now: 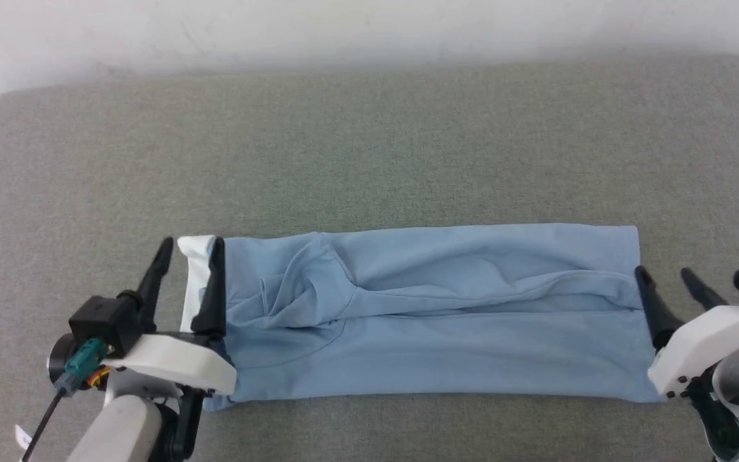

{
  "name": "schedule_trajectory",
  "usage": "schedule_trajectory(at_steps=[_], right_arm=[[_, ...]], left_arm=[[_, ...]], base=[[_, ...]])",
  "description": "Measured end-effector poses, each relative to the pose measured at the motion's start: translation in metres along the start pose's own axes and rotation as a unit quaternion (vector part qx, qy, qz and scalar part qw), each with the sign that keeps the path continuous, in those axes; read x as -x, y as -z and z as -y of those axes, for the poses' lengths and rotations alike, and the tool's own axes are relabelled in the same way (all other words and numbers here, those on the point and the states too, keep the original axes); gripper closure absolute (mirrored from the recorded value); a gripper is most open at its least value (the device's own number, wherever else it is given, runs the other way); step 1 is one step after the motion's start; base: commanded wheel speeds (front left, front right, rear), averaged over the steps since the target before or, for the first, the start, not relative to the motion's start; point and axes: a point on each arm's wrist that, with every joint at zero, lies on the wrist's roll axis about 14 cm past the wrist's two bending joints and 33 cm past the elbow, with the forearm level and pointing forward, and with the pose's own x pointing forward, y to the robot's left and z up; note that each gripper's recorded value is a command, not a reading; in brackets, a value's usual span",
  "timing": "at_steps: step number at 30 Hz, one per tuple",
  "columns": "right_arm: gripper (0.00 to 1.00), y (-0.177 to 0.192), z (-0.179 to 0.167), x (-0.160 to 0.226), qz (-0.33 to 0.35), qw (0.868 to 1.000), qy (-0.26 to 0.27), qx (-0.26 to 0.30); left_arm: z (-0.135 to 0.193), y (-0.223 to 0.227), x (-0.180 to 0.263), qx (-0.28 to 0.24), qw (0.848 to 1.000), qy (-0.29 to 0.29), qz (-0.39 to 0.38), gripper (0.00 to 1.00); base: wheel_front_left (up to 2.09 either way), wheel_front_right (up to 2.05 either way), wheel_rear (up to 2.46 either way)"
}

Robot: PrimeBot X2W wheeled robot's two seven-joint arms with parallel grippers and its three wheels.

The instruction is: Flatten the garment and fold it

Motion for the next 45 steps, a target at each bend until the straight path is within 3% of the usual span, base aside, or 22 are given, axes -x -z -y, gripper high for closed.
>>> schedule_trajectory(at_steps=[6,10,18,28,29,30,32,33,34,40,45], right_arm=[[0.0,-0.014,0.01,-0.002,0.051,0.998,0.026,-0.013],[0.0,-0.01,0.021,-0.009,0.041,0.998,0.044,-0.025],[0.0,0.035,0.029,-0.026,-0.084,0.992,0.057,-0.074],[0.0,0.081,0.016,-0.033,-0.236,0.969,0.05,-0.05],[0.11,0.082,0.016,-0.033,-0.248,0.966,0.049,-0.05],[0.41,0.084,0.015,-0.034,-0.259,0.964,0.047,-0.049],[0.8,0.084,0.014,-0.034,-0.268,0.961,0.045,-0.049],[0.8,0.083,0.014,-0.034,-0.266,0.962,0.046,-0.049],[0.98,0.082,0.015,-0.034,-0.265,0.962,0.047,-0.048],[1.0,0.076,0.021,-0.035,-0.242,0.967,0.059,-0.049],[1.0,0.068,0.049,-0.032,-0.216,0.97,0.107,-0.029]], left_arm=[[-0.014,-0.036,-0.003,-0.02,0.997,-0.04,0.067,0.0],[-0.016,-0.048,-0.003,-0.028,0.995,-0.043,0.09,0.0],[-0.029,-0.036,0.002,-0.037,0.995,-0.055,0.077,0.0],[-0.033,-0.026,0.008,-0.04,0.995,-0.065,0.068,0.0],[-0.033,-0.026,0.008,-0.04,0.995,-0.064,0.067,0.0],[-0.033,-0.025,0.008,-0.039,0.995,-0.065,0.067,0.0],[-0.033,-0.024,0.008,-0.038,0.995,-0.066,0.066,0.0],[-0.033,-0.024,0.007,-0.039,0.995,-0.065,0.066,0.0],[-0.032,-0.024,0.007,-0.041,0.995,-0.065,0.065,0.0],[-0.03,-0.02,0.004,-0.041,0.995,-0.059,0.062,0.0],[-0.028,-0.016,0.003,-0.04,0.996,-0.054,0.058,0.0]], base=[[0.0,0.0,0.0],[0.0,0.0,0.0],[0.0,0.0,0.0],[0.0,0.0,0.0],[0.0,0.0,0.0],[0.0,0.0,0.0],[0.0,0.0,0.0],[0.0,0.0,0.0],[0.0,0.0,0.0],[0.0,0.0,0.0],[0.0,0.0,0.0]])
